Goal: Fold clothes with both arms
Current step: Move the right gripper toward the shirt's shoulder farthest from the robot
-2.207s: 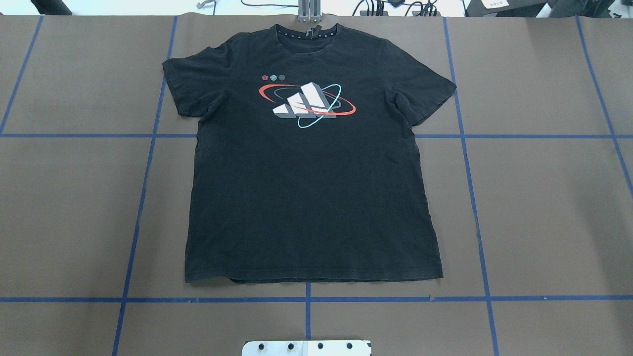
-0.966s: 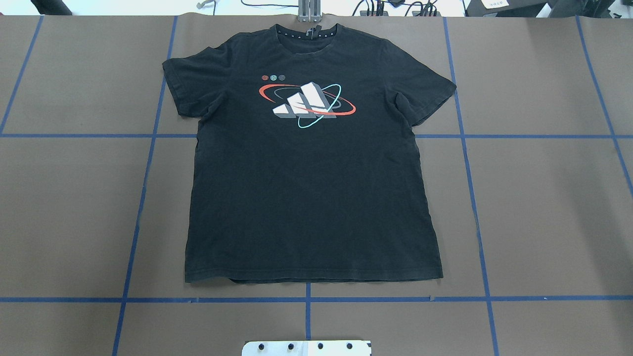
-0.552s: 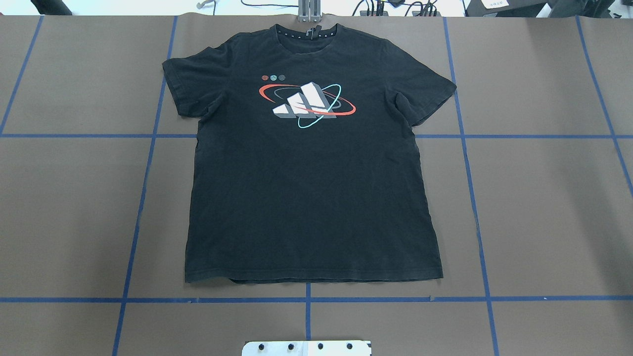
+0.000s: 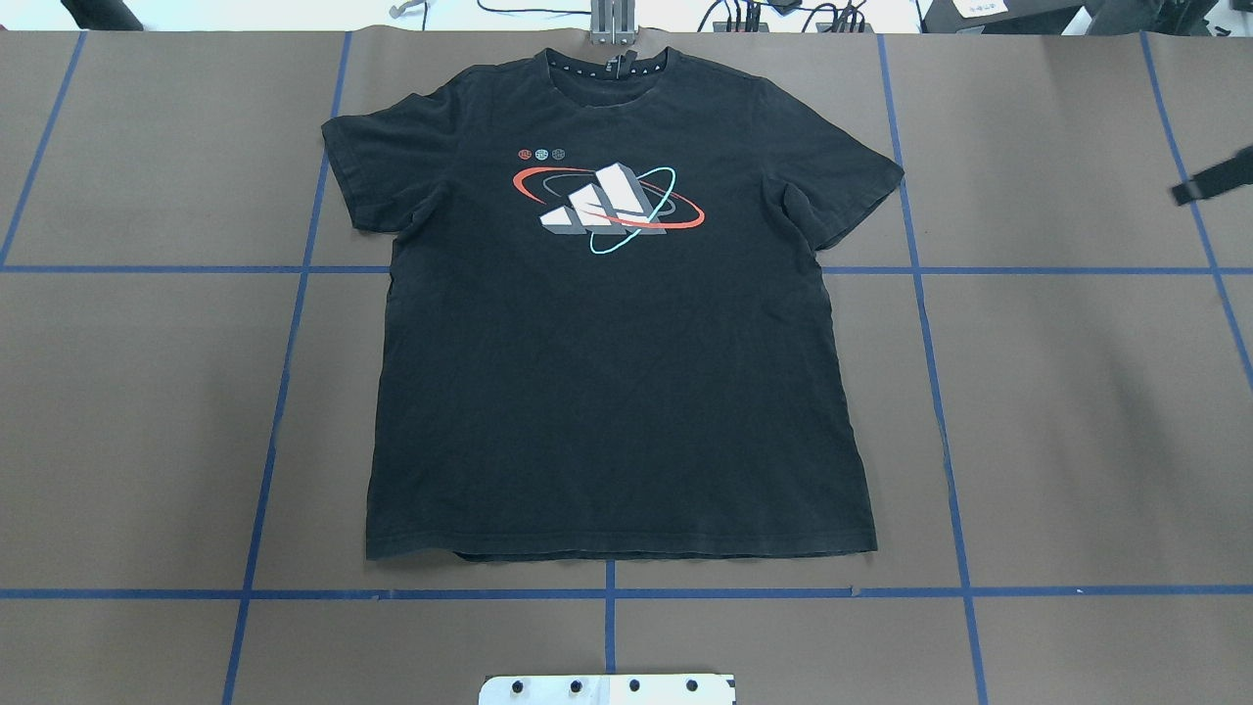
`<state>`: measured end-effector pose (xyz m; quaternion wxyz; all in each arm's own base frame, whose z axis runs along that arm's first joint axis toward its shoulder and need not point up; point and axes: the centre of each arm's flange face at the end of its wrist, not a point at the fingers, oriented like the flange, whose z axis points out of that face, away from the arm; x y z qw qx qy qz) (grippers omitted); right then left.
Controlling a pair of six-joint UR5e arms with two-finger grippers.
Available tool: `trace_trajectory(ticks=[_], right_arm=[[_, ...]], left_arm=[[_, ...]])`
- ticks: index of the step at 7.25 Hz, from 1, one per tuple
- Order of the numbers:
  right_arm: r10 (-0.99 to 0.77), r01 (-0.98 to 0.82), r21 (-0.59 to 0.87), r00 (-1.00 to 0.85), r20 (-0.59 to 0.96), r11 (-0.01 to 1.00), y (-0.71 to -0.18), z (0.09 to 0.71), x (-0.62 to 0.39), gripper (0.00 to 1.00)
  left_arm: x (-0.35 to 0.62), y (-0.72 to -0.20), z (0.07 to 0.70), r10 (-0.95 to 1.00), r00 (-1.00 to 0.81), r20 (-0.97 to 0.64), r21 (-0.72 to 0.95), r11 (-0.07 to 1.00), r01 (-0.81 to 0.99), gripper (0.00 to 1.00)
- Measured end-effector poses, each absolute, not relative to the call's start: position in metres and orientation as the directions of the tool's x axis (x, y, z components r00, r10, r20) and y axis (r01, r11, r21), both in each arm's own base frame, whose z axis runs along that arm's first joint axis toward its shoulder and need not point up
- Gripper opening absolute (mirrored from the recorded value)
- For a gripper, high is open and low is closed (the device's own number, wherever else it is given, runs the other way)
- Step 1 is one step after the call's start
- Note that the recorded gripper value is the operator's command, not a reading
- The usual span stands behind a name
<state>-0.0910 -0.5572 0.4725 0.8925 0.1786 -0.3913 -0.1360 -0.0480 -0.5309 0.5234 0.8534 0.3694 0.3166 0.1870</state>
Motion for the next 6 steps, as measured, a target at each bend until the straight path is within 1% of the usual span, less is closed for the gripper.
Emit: trace_trajectory(ticks=[2,3,5,6], right_arm=[[-0.315,0.04,0.393,0.675,0.667,0.919,-0.6,0.421,-0.197,1.0],[-0.274,-0.02,0.387,0.673,0.687,0.922,-0.624,0.411,-0.243,1.0],[-0.221,-0.11,0.379,0.652,0.726,0.919,-0.658,0.425,-0.301,0.98],[-0.211,-0.131,0.385,0.655,0.726,0.914,-0.664,0.437,-0.321,0.92]], left_arm=[[-0.03,-0.531,0.523,0.565,0.712,-0.416,0.749,0.657,-0.085,1.0],[-0.02,-0.531,0.522,0.555,0.705,-0.442,0.741,0.669,-0.062,1.0],[-0.003,-0.529,0.522,0.529,0.687,-0.498,0.738,0.674,0.016,1.0],[0.004,-0.528,0.525,0.529,0.678,-0.51,0.74,0.672,0.032,1.0]])
